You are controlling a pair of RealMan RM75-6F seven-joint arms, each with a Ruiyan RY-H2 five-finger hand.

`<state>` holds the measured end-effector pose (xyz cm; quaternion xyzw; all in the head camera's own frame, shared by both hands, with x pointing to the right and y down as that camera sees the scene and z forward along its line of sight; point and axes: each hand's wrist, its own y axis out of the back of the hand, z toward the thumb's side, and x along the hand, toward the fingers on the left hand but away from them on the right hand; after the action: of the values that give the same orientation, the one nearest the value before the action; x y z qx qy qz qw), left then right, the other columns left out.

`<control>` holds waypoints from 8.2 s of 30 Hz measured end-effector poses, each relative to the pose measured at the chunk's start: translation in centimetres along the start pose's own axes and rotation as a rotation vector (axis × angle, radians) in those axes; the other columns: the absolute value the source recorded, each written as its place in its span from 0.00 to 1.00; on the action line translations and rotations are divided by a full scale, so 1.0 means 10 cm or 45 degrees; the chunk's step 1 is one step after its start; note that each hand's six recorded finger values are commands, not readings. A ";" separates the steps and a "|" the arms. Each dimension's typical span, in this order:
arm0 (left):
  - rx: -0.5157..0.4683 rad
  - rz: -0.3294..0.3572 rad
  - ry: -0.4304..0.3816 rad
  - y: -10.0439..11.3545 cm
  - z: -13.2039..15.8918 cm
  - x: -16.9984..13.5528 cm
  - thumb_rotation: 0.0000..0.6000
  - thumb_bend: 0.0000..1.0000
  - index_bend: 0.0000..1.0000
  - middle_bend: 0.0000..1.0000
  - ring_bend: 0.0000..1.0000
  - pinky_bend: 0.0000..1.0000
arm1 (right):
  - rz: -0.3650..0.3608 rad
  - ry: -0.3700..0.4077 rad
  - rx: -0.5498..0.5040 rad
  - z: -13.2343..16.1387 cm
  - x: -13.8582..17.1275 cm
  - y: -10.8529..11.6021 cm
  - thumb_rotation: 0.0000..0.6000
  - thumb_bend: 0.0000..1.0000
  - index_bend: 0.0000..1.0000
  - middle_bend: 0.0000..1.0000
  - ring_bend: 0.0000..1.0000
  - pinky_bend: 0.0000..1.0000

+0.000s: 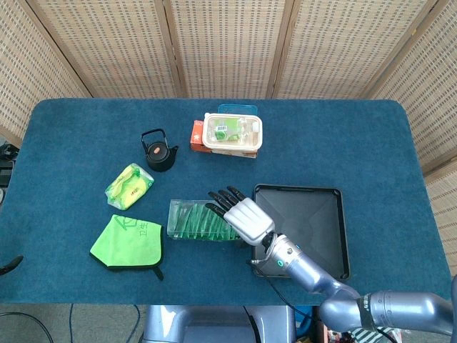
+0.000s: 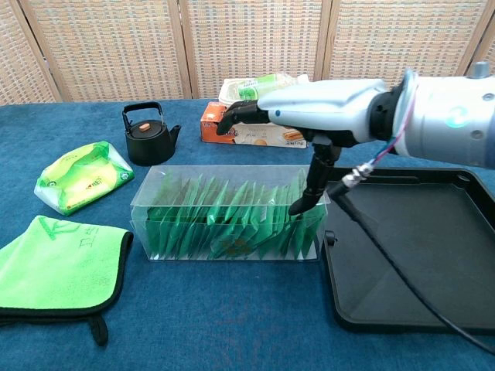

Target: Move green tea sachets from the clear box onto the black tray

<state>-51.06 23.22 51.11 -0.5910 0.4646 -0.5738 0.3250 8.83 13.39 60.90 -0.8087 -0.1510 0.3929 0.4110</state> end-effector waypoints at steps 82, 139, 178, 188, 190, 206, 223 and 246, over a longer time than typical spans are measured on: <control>-0.043 -0.029 0.060 -0.03 -0.15 0.13 1.00 0.09 0.00 0.00 0.00 0.00 | -0.210 -0.296 0.129 -0.79 -0.41 0.60 1.00 0.28 0.24 0.00 0.00 0.01; -0.036 -0.045 0.062 -0.07 -0.14 0.16 1.00 0.09 0.00 0.00 0.00 0.00 | 0.045 0.175 0.401 -0.29 -0.23 -0.12 1.00 0.35 0.31 0.05 0.00 0.12; -0.041 -0.057 0.059 -0.09 -0.13 0.17 1.00 0.09 0.00 0.00 0.00 0.00 | 0.082 0.072 0.394 -0.33 -0.47 -0.34 1.00 0.42 0.39 0.05 0.00 0.13; -0.042 -0.059 0.062 -0.09 -0.14 0.17 1.00 0.09 0.00 0.00 0.00 0.00 | 0.090 0.069 0.420 -0.36 -0.47 -0.43 1.00 0.50 0.48 0.05 0.00 0.14; -0.041 -0.061 0.060 -0.10 -0.14 0.17 1.00 0.09 0.00 0.00 0.00 0.00 | 0.086 0.069 0.419 -0.36 -0.47 -0.44 1.00 0.54 0.51 0.05 0.00 0.14; -0.038 -0.067 0.056 -0.10 -0.13 0.17 1.00 0.09 0.00 0.00 0.00 0.00 | 0.019 0.086 0.419 -0.35 -0.47 -0.44 1.00 0.62 0.63 0.07 0.00 0.16; -0.053 -0.069 0.048 -0.10 -0.12 0.17 1.00 0.09 0.00 0.00 0.00 0.00 | -0.117 0.128 0.476 -0.35 -0.26 -0.11 1.00 0.62 0.64 0.08 0.00 0.19; -0.051 -0.068 0.012 -0.10 -0.05 0.12 1.00 0.09 0.00 0.00 0.00 0.00 | -0.333 -0.007 0.522 -0.84 0.78 0.83 1.00 0.63 0.64 0.09 0.00 0.19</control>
<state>-51.52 22.56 52.55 -0.6070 0.4616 -0.5755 0.2955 19.57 8.06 53.37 -0.6810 -0.1727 0.3609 0.6134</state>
